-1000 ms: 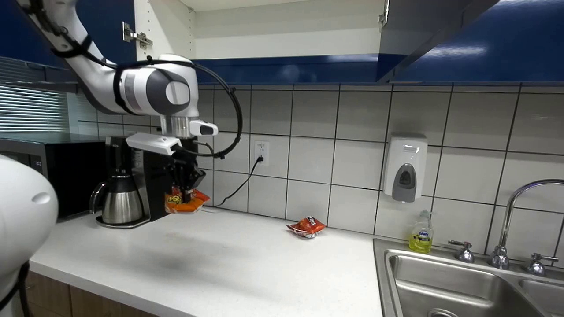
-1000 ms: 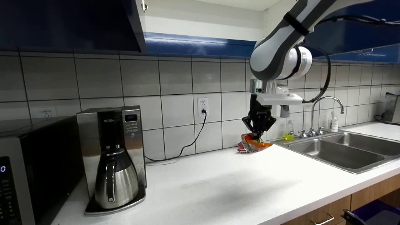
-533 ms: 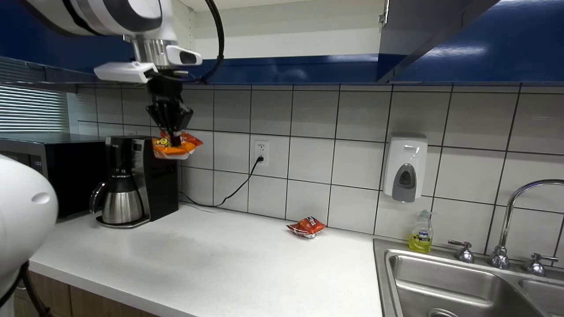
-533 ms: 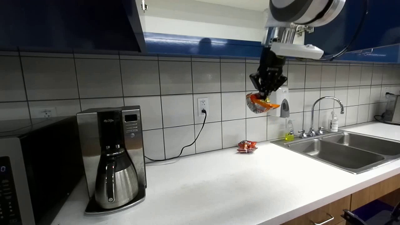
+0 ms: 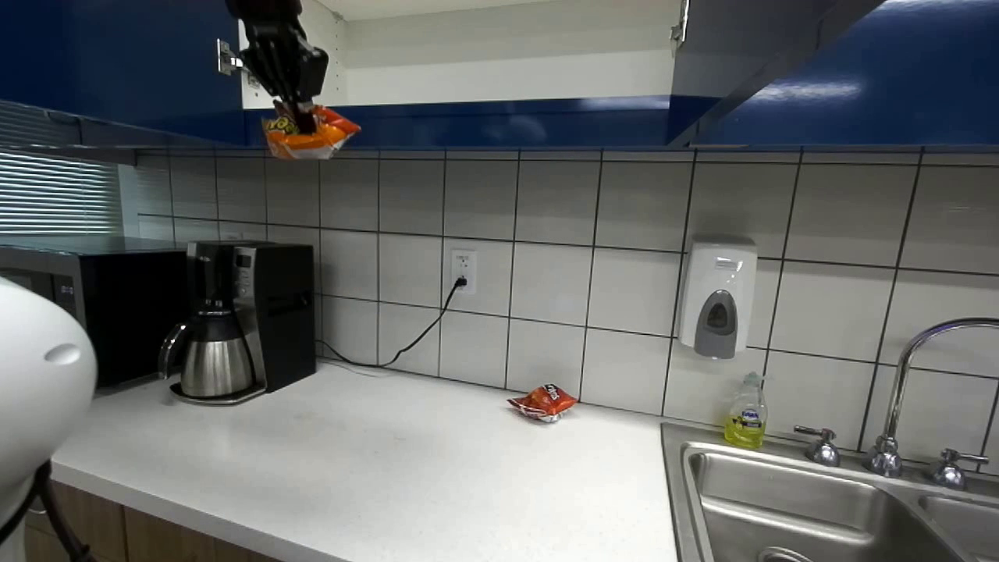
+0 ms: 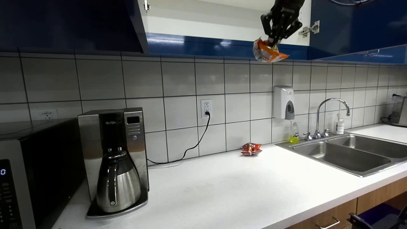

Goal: Put one packet in the open upper cabinet.

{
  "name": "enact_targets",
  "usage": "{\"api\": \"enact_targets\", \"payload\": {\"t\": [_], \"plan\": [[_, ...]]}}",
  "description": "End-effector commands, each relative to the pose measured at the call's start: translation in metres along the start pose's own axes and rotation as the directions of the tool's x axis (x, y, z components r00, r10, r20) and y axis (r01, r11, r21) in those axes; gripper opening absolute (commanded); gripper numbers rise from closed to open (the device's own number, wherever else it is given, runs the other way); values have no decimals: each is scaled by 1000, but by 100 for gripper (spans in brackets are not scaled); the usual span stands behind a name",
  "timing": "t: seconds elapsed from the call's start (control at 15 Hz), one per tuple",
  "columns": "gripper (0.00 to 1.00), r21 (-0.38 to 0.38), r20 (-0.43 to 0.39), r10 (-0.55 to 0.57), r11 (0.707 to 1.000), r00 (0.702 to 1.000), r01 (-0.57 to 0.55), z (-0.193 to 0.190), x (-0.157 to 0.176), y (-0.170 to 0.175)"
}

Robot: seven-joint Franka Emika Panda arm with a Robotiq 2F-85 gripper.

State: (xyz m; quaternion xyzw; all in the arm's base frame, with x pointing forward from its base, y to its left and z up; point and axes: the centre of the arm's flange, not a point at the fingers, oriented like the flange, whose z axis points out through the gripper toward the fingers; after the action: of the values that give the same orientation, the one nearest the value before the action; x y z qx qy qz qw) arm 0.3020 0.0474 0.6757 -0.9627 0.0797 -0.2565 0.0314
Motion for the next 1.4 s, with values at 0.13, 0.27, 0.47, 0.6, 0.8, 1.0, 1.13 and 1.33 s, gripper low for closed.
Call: {"api": "enact_targets", "payload": {"t": [0.13, 0.27, 0.47, 0.6, 0.8, 1.0, 1.13, 1.33], "plan": [[0, 0, -139, 65, 998, 988, -66, -66, 45, -7], [0, 9, -179, 71, 997, 981, -70, -82, 58, -8], [0, 17, -224, 83, 997, 971, -81, -101, 79, -11], [0, 16, -238, 93, 996, 967, -92, -108, 96, -13], [0, 3, -256, 126, 992, 958, -129, -110, 125, -18], [0, -16, -261, 163, 985, 952, -173, -103, 156, -19], [0, -26, -264, 185, 980, 947, -199, -95, 177, -19], [0, -42, -261, 214, 972, 941, -232, -81, 203, -16]]}}
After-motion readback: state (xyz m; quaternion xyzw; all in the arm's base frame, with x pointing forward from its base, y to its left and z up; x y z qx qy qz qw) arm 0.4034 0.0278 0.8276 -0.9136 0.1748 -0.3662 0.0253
